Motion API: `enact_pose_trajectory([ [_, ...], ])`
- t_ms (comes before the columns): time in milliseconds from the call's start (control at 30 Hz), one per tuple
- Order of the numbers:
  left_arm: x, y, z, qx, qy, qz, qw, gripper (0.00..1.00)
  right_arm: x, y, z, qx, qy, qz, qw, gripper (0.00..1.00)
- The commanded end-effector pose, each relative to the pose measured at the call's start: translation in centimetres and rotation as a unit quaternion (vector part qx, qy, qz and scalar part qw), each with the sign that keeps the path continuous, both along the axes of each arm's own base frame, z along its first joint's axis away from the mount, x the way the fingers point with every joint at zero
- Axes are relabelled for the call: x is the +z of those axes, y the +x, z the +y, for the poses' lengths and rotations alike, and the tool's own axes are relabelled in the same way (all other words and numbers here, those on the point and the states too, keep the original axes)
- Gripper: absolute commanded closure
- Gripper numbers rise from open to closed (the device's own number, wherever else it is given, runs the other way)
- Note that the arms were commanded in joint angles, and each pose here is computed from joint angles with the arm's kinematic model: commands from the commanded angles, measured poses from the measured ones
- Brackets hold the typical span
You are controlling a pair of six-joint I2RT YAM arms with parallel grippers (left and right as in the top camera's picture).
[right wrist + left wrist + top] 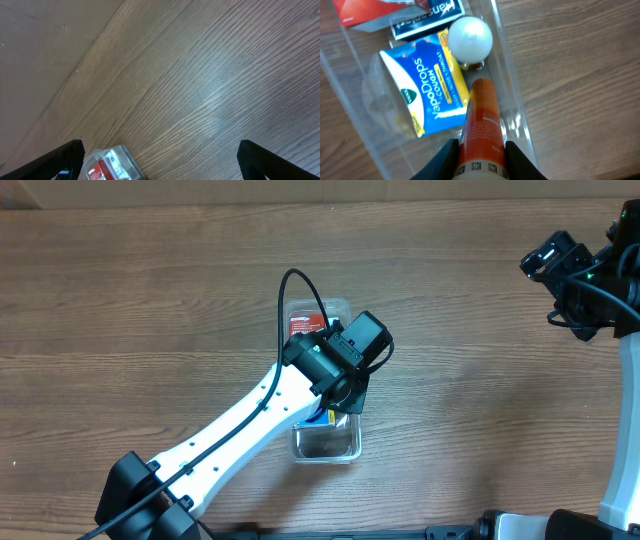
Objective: Pack container
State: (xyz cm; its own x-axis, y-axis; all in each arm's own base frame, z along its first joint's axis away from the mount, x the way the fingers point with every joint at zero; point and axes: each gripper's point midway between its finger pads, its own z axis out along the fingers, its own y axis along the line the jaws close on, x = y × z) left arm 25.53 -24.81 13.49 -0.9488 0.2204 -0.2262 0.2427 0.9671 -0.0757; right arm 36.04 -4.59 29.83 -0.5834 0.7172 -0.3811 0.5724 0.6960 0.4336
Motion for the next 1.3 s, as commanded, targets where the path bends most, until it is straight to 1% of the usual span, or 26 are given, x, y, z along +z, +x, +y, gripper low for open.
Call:
enact_pose_trajectory([
  [0, 0.1, 1.1, -0.5, -0.012, -0.008, -0.031, 0.999, 0.72, 0.5, 0.1, 0.0, -0.001, -0.001, -0.009, 1.0, 0.0],
  [33, 0.1, 1.3, -0.7, -0.014, -0.011, -0.036, 0.999, 0.71, 0.5, 0.1, 0.0, -0.001, -0.001, -0.009, 1.0, 0.0],
  [100, 0.0, 1.4, -0.7, -0.015, -0.013, -0.037, 0.999, 0.67, 0.5, 0.1, 0.0, -0.001, -0.001, -0.009, 1.0, 0.0],
  [133, 0.0, 1.4, -0.7, -0.014, -0.012, -0.038, 0.999, 0.49, 0.5, 0.1, 0.0, -0.001, -0.001, -0.009, 1.0, 0.0],
  [167, 0.0, 1.4, -0.7, -0.014, -0.012, -0.038, 0.999, 0.36, 0.5, 0.1, 0.0, -0.001, -0.001, -0.009, 1.0, 0.0],
  [233, 0.0, 1.4, -0.7, -0.014, -0.011, -0.038, 0.999, 0.22, 0.5, 0.1, 0.0, -0.001, -0.001, -0.009, 1.0, 0.0],
  [300, 0.0, 1.4, -0.7, -0.014, -0.012, -0.038, 0.999, 0.16, 0.5, 0.1, 0.0, -0.001, -0.001, -0.009, 1.0, 0.0],
  [433, 1.1, 1.3, -0.5, -0.02, -0.007, -0.036, 0.999, 0.16, 0.5, 0.1, 0.0, -0.001, -0.001, -0.009, 1.0, 0.0],
  [500, 2.8, 1.4, -0.5, -0.025, -0.006, -0.039, 0.999, 0.16, 0.5, 0.1, 0.0, -0.001, -0.001, -0.009, 1.0, 0.0],
  [567, 5.8, 1.7, 0.2, -0.026, 0.0, -0.049, 0.998, 0.16, 0.5, 0.1, 0.0, -0.001, -0.001, -0.009, 1.0, 0.0],
  [600, 9.4, 2.6, 2.0, -0.013, 0.022, -0.079, 0.997, 0.15, 0.5, 0.1, 0.0, -0.001, -0.001, -0.009, 1.0, 0.0],
  [700, 16.7, 3.5, 7.6, 0.031, 0.086, -0.153, 0.984, 0.14, 0.5, 0.1, 0.0, -0.001, -0.001, -0.009, 1.0, 0.0],
  [733, 20.3, 2.9, 10.4, 0.061, 0.098, -0.184, 0.976, 0.14, 0.5, 0.1, 0.0, -0.001, -0.001, -0.009, 1.0, 0.0],
  [767, 22.3, 2.7, 11.2, 0.062, 0.082, -0.209, 0.973, 0.1, 0.5, 0.1, 0.0, -0.001, -0.001, -0.009, 1.0, 0.0],
  [800, 24.7, 1.8, 11.6, 0.057, 0.045, -0.233, 0.97, 0.01, 0.5, 0.1, 0.0, -0.001, -0.001, -0.009, 1.0, 0.0],
  [867, 28.2, -0.1, 13.5, 0.072, 0.004, -0.281, 0.957, 0.0, 0.5, 0.1, 0.0, -0.001, -0.001, -0.009, 1.0, 0.0],
  [933, 30.9, -3.2, 15.7, 0.08, -0.037, -0.319, 0.944, 0.0, 0.5, 0.1, 0.0, -0.001, -0.001, -0.009, 1.0, 0.0],
  [1100, 34.1, -8.2, 19.5, 0.092, -0.098, -0.378, 0.916, 0.0, 0.5, 0.1, 0.0, -0.001, -0.001, -0.009, 1.0, 0.0],
  [1200, 35.4, -11.2, 21.9, 0.092, -0.122, -0.415, 0.897, 0.0, 0.5, 0.1, 0.0, -0.001, -0.001, -0.009, 1.0, 0.0],
  [1267, 35.4, -12.5, 23.3, 0.098, -0.126, -0.429, 0.889, 0.0, 0.5, 0.1, 0.0, -0.001, -0.001, -0.009, 1.0, 0.0],
])
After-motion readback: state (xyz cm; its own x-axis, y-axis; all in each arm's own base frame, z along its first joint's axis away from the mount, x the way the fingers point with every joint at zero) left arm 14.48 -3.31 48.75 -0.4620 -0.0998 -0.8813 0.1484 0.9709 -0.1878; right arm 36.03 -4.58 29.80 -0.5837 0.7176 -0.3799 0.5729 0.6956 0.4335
